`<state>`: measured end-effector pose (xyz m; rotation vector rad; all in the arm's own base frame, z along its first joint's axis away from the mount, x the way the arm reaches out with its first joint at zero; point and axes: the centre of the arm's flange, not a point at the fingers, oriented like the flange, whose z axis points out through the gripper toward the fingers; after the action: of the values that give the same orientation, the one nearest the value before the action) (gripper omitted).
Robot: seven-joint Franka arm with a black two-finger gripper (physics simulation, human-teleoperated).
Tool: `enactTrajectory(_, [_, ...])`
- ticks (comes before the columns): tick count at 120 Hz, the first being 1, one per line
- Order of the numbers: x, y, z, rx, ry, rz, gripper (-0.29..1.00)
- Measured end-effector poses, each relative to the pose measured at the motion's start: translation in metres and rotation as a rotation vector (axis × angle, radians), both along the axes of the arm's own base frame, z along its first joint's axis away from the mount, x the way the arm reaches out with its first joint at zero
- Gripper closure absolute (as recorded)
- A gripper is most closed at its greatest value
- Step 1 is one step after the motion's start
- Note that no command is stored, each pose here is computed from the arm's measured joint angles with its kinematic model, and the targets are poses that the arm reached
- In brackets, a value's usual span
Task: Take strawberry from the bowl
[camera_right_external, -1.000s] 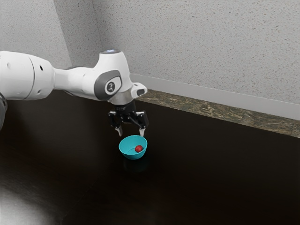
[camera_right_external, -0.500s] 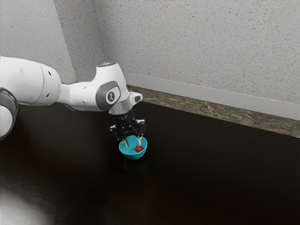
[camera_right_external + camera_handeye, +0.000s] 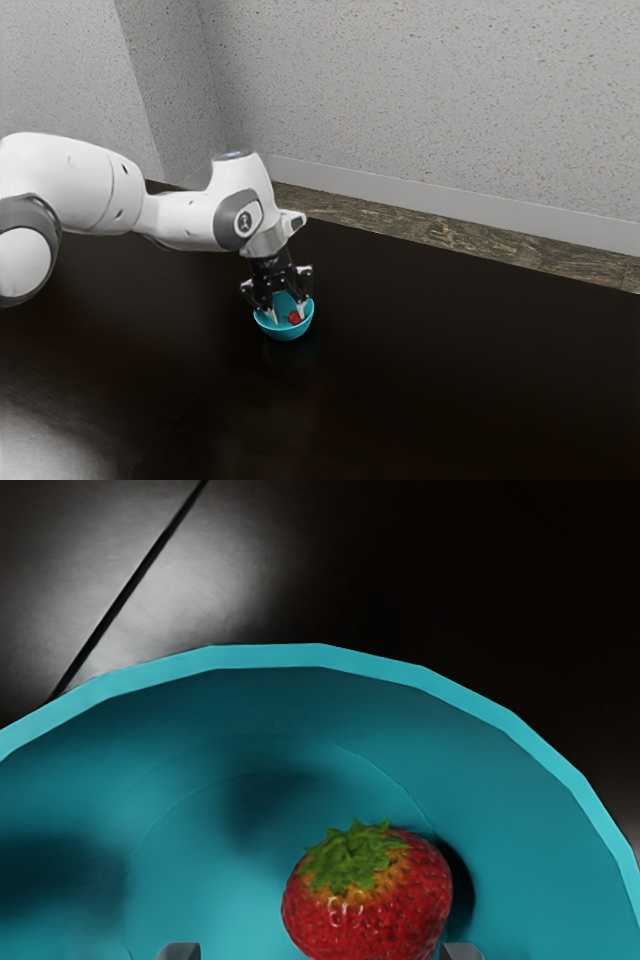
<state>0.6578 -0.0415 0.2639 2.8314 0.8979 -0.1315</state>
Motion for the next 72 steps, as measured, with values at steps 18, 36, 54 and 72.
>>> enactTrajectory(18, [0.005,0.001,-0.004,0.0,-0.006,0.013,0.42])
enactTrajectory(36, [0.006,-0.001,-0.01,0.0,-0.002,0.018,0.42])
enactTrajectory(54, [0.006,0.003,-0.013,0.002,0.003,0.03,0.42])
enactTrajectory(72, [0.005,0.002,-0.018,0.0,0.011,0.036,0.43])
